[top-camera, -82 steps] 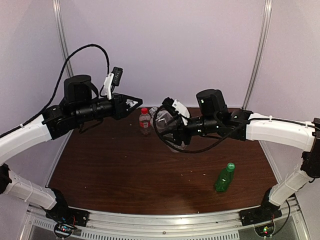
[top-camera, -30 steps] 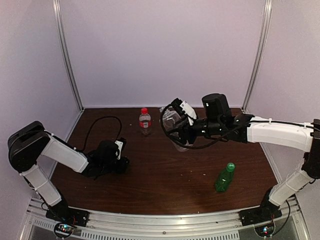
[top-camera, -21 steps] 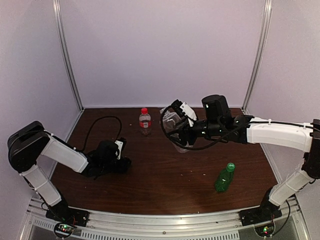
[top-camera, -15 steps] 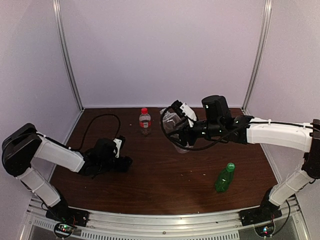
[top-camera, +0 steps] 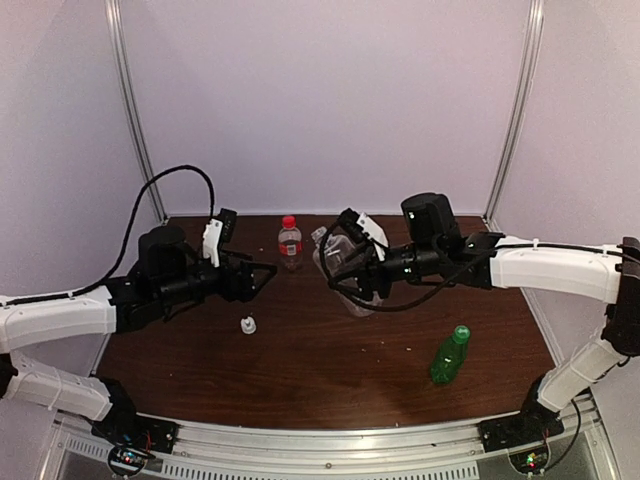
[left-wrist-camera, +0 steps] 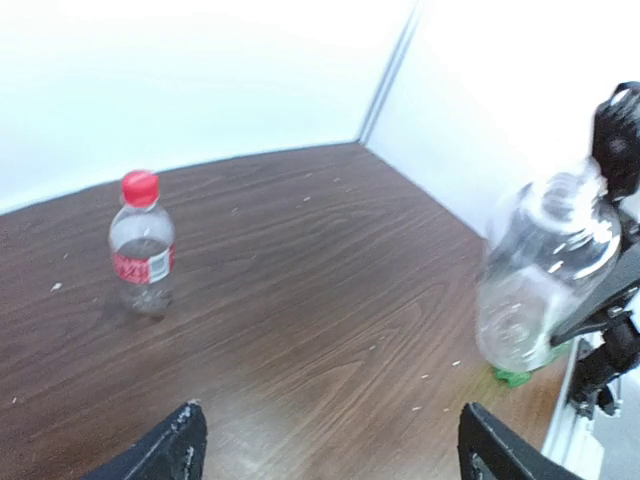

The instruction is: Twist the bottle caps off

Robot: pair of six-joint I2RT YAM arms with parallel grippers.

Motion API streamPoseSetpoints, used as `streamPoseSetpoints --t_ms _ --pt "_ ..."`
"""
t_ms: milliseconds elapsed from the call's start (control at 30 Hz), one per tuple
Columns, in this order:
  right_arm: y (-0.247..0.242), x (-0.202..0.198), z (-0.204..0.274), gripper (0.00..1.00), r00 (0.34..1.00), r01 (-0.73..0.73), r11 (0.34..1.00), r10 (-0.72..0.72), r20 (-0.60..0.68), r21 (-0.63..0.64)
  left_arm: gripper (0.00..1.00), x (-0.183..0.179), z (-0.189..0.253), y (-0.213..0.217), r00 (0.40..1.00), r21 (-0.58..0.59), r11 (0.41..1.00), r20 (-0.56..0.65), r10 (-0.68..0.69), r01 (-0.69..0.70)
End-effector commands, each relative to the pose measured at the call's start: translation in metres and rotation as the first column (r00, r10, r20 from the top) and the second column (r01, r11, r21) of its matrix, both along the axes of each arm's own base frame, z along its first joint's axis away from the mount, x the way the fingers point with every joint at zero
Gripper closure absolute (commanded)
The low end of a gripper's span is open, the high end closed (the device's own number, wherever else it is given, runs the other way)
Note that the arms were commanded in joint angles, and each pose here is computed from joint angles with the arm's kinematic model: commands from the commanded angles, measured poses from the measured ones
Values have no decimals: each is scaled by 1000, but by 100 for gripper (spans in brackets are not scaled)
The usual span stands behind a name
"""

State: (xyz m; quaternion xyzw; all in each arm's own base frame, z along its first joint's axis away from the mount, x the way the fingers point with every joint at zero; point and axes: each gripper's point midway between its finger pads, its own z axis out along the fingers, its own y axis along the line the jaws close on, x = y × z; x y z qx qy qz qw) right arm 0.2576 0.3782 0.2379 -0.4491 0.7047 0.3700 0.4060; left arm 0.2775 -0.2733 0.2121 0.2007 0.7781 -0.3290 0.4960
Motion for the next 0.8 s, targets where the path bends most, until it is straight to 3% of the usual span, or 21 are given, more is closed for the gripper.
streamPoseSetpoints --t_ms 0,267,767 --pt "13 -20 7 42 989 -149 988 149 -12 44 11 -28 71 -26 969 -148 961 117 -219 235" --pt "30 -51 11 42 952 -304 950 306 -17 64 11 -60 118 -55 873 -244 839 176 -456 487" --pt "42 -61 10 42 934 -356 933 357 -22 51 38 -62 103 -91 813 -262 775 81 -576 575"
